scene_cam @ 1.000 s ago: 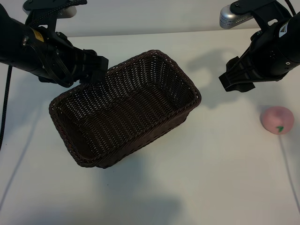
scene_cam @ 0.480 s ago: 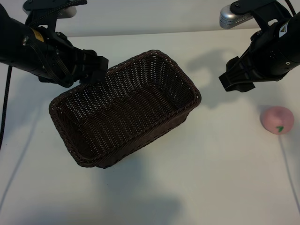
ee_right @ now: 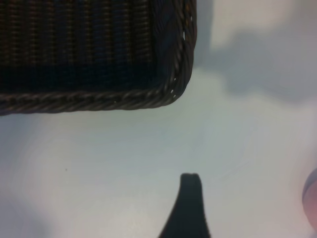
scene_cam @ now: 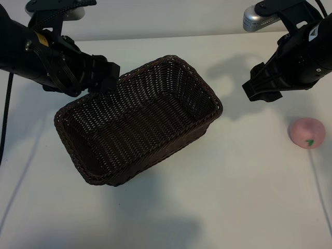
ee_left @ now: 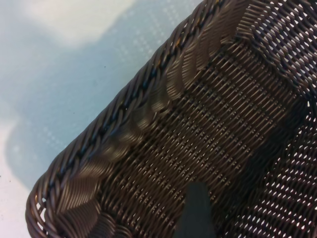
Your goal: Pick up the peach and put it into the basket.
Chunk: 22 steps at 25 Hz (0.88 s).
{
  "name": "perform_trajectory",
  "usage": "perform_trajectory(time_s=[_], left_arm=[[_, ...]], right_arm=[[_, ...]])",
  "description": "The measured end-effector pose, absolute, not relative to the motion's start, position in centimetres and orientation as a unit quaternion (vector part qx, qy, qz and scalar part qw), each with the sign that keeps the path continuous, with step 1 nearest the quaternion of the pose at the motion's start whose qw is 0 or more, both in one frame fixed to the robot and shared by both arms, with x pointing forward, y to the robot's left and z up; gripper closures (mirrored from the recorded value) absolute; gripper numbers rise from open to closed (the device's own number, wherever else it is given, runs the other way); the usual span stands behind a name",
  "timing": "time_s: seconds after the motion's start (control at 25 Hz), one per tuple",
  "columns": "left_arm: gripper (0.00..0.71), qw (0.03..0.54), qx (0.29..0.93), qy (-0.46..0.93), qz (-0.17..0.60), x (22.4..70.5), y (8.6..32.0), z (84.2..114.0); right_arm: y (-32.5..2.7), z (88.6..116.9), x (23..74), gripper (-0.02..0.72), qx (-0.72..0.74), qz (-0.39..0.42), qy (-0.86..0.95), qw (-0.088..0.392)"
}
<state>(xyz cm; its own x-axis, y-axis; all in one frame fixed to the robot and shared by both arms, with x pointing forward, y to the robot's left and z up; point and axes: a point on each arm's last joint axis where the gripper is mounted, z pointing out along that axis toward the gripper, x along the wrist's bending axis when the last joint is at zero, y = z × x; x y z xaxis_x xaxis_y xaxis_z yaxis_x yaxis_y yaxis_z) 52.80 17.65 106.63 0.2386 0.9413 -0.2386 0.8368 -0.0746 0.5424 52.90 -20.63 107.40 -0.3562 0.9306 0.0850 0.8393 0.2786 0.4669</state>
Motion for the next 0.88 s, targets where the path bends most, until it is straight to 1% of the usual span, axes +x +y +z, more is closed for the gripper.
perform_trajectory(time_s=[0.16, 0.32, 0.48, 0.6, 0.68, 0.76, 0.88], left_arm=[[0.118, 0.297, 0.73, 0.608, 0.093, 52.8, 17.7, 106.6], [0.118, 0.28, 0.738, 0.607, 0.095, 52.5, 18.0, 106.7], [0.118, 0.261, 0.736, 0.614, 0.115, 51.3, 19.0, 108.0], [0.118, 0.246, 0.716, 0.637, 0.144, 50.0, 20.3, 109.0], [0.118, 0.236, 0.699, 0.654, 0.166, 48.9, 21.3, 109.1], [0.118, 0.225, 0.68, 0.674, 0.181, 47.8, 22.2, 108.6], [0.118, 0.219, 0.642, 0.712, 0.181, 46.4, 23.1, 107.2]], right_arm=[[-20.6, 107.4, 52.9, 0.108, 0.558, 0.222, 0.793, 0.103], [-20.6, 107.4, 52.9, 0.108, 0.558, 0.222, 0.793, 0.103], [-20.6, 107.4, 52.9, 0.108, 0.558, 0.222, 0.793, 0.102], [-20.6, 107.4, 52.9, 0.108, 0.558, 0.222, 0.793, 0.102], [-20.6, 107.4, 52.9, 0.108, 0.558, 0.222, 0.793, 0.103], [-20.6, 107.4, 52.9, 0.108, 0.558, 0.222, 0.793, 0.103], [-20.6, 107.4, 52.9, 0.108, 0.558, 0.222, 0.793, 0.103]])
